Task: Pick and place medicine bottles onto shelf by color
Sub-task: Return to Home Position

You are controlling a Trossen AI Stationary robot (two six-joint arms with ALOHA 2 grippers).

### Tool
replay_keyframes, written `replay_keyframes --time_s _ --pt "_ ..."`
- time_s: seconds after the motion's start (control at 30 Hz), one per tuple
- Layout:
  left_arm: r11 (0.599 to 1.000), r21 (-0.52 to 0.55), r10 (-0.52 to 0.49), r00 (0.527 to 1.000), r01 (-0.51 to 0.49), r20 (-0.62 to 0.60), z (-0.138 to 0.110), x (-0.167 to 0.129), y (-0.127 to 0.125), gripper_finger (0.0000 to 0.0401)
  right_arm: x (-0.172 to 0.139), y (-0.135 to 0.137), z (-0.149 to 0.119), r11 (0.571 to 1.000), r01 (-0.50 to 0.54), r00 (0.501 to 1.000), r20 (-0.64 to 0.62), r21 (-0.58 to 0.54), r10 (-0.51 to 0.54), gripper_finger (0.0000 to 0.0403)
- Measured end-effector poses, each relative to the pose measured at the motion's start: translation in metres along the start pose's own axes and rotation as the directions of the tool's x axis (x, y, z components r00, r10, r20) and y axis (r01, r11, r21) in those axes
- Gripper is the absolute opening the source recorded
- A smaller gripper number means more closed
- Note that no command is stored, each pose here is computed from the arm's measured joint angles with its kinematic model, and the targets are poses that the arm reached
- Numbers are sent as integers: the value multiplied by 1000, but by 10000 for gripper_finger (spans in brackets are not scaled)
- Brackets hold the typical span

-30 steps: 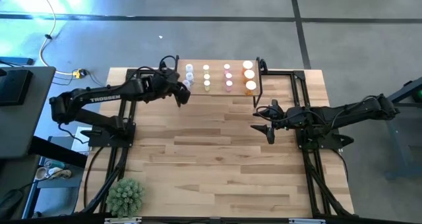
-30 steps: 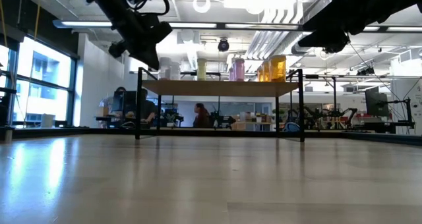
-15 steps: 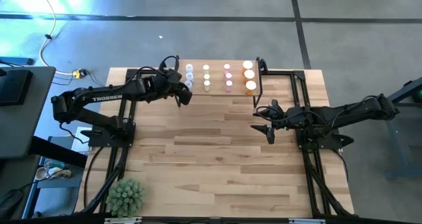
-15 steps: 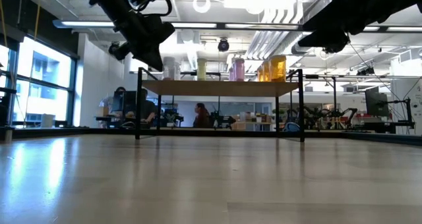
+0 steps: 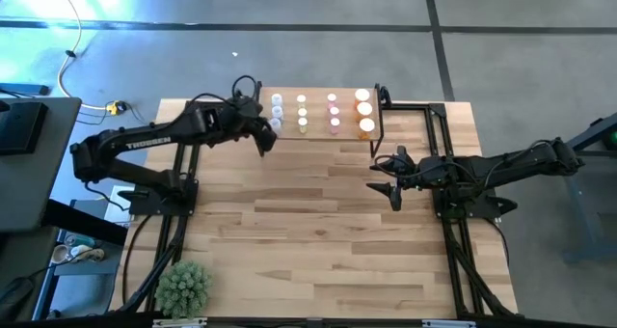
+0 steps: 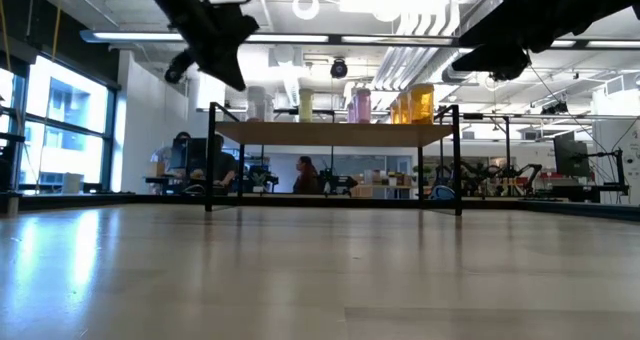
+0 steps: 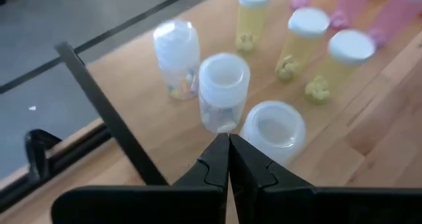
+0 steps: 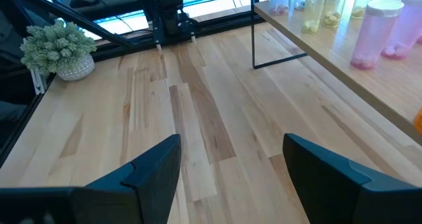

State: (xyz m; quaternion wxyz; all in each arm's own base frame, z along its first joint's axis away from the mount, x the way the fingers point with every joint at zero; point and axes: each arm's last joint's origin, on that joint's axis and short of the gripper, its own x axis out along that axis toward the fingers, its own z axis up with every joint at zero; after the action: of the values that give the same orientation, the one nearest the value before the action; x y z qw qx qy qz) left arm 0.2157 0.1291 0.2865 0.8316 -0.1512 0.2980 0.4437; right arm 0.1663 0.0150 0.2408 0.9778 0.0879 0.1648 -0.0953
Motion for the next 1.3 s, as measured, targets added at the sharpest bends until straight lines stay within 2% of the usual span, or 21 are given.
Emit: replay_keyframes --time_s 0.17,0.33,0.43,0.6,0.83,0.97,1.17,1.3 --pt "1000 26 -15 999 14 36 10 -30 9 0 0 0 0 1000 -1 1000 3 24 1 257" --pt "998 50 -49 996 45 80 6 -62 17 0 0 1 6 999 -16 998 55 39 14 257" --pt "994 69 -96 990 89 107 -9 -73 17 0 -1 2 9 999 -25 996 88 34 22 257" --pt "978 92 -198 965 185 169 -42 -71 10 0 -1 2 12 999 -30 993 119 31 26 257" --pt "933 141 -354 916 331 187 -74 -66 0 0 -1 0 14 999 -21 991 136 39 15 257" --pt "880 184 -469 862 437 195 -92 -62 -9 0 -1 0 14 999 -21 990 137 40 15 257" --pt "728 257 -684 699 635 210 -119 -57 -20 0 -1 0 15 999 -23 989 145 42 17 257" --pt "644 281 -764 618 712 186 -140 -54 -20 0 -5 1 27 999 26 983 183 29 -31 257"
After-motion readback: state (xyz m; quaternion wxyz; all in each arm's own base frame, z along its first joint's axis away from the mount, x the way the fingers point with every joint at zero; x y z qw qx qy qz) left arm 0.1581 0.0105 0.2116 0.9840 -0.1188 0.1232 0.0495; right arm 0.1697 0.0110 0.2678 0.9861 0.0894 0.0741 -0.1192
